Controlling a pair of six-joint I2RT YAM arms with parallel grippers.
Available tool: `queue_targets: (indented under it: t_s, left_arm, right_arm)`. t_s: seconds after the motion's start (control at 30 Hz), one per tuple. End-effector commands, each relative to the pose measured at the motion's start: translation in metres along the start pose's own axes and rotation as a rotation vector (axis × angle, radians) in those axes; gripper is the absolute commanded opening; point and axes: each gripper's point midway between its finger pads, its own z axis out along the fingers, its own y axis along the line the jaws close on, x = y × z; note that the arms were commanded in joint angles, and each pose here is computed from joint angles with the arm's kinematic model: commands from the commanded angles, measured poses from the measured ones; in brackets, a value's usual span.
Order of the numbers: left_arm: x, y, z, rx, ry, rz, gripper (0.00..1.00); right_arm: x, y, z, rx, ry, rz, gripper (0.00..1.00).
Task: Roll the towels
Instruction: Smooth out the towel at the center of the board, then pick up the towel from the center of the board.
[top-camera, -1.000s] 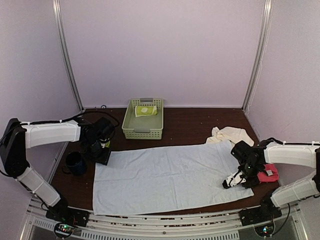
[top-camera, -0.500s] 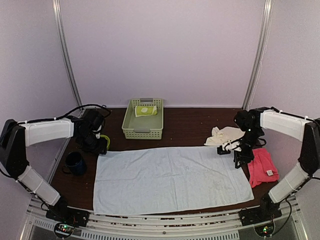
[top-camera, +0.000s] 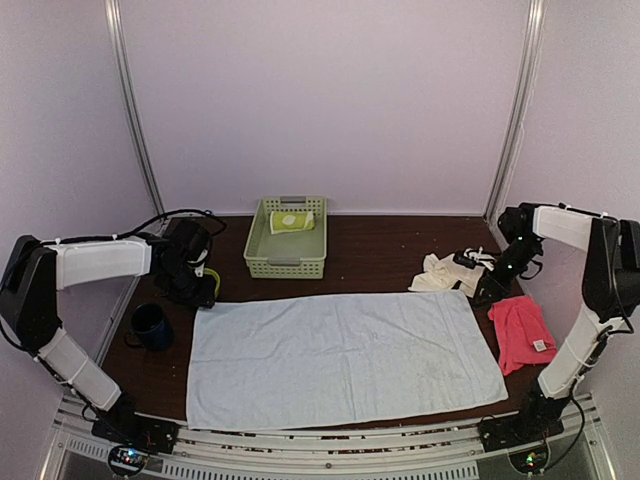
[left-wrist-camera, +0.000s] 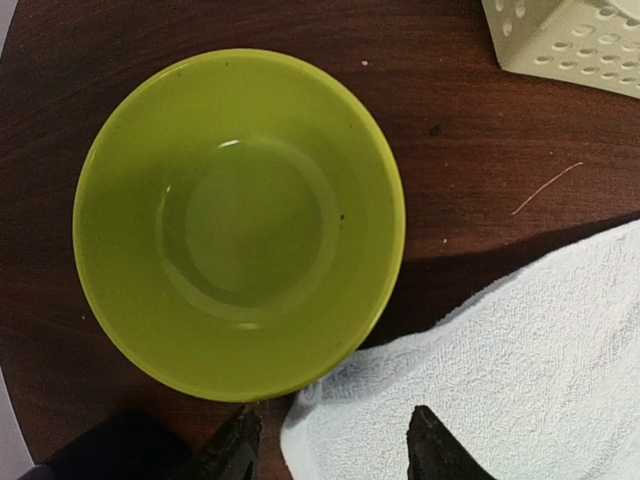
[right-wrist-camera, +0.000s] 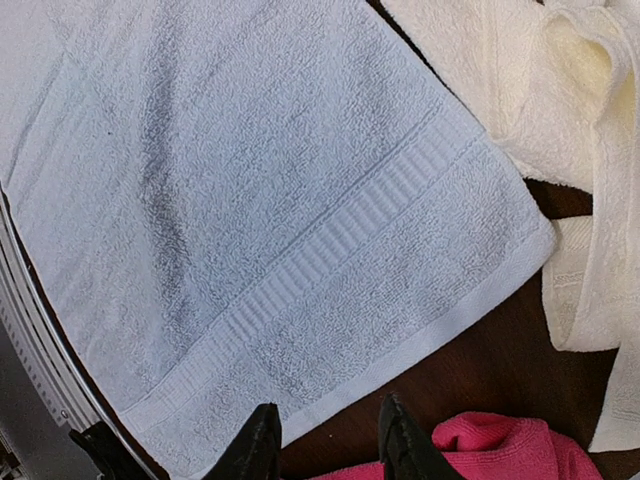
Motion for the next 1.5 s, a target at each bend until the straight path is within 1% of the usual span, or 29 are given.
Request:
queue_targets:
  t_s: [0.0,0.1,0.17,0.23,0.37,0.5,0.57,0.67,0.87,0.97,1.1,1.33,1.4,1.47]
  left_arm:
    - [-0.007,0.006,0.005,-0.026,-0.04,0.0,0.5]
    - [-0.002,0.009,0.0,-0.033,-0.032,-0.025,0.47]
    - [0.005,0.01,-0.005,-0.021,-0.038,-0.057,0.46]
    - [0.01,0.011,-0.006,-0.009,-0.056,-0.074,0.49]
    - [0.018,0.017,0.002,-0.038,-0.037,-0.076,0.54]
    - [0.02,0.016,0.01,-0.039,-0.034,-0.077,0.54]
    - [0.019,0.017,0.011,-0.049,-0.04,-0.078,0.54]
    - [0.019,0.019,0.013,-0.057,-0.051,-0.079,0.54]
    - [0.018,0.019,0.017,-0.055,-0.067,-0.078,0.53]
    - [0.019,0.018,0.019,-0.055,-0.063,-0.074,0.51]
    - [0.017,0.02,0.017,-0.058,-0.075,-0.073,0.51]
    - [0.013,0.017,0.018,-0.046,-0.096,-0.063,0.51]
    - [0.012,0.016,0.017,-0.043,-0.099,-0.061,0.49]
    - [0.01,0.015,0.016,-0.035,-0.105,-0.058,0.46]
  right_arm:
    - [-0.01,-0.015,0.004,0.035,-0.047,0.071,0.36]
    - [-0.014,-0.027,0.004,0.067,-0.054,0.131,0.36]
    - [-0.019,-0.033,0.003,0.085,-0.072,0.174,0.36]
    - [-0.025,-0.043,0.0,0.126,-0.099,0.214,0.37]
    - [-0.034,-0.064,0.0,0.182,-0.132,0.305,0.39]
    - [-0.037,-0.082,0.009,0.2,-0.128,0.397,0.39]
    - [-0.038,-0.084,0.016,0.175,-0.122,0.423,0.39]
    - [-0.039,-0.084,0.025,0.148,-0.123,0.45,0.39]
    - [-0.035,-0.1,0.035,0.194,-0.097,0.507,0.37]
    - [-0.034,-0.102,0.041,0.181,-0.085,0.524,0.37]
    - [-0.036,-0.095,0.05,0.139,-0.075,0.525,0.36]
    - [-0.038,-0.093,0.063,0.135,-0.057,0.514,0.36]
    - [-0.042,-0.094,0.061,0.141,-0.071,0.512,0.33]
    - [-0.047,-0.093,0.056,0.136,-0.09,0.504,0.27]
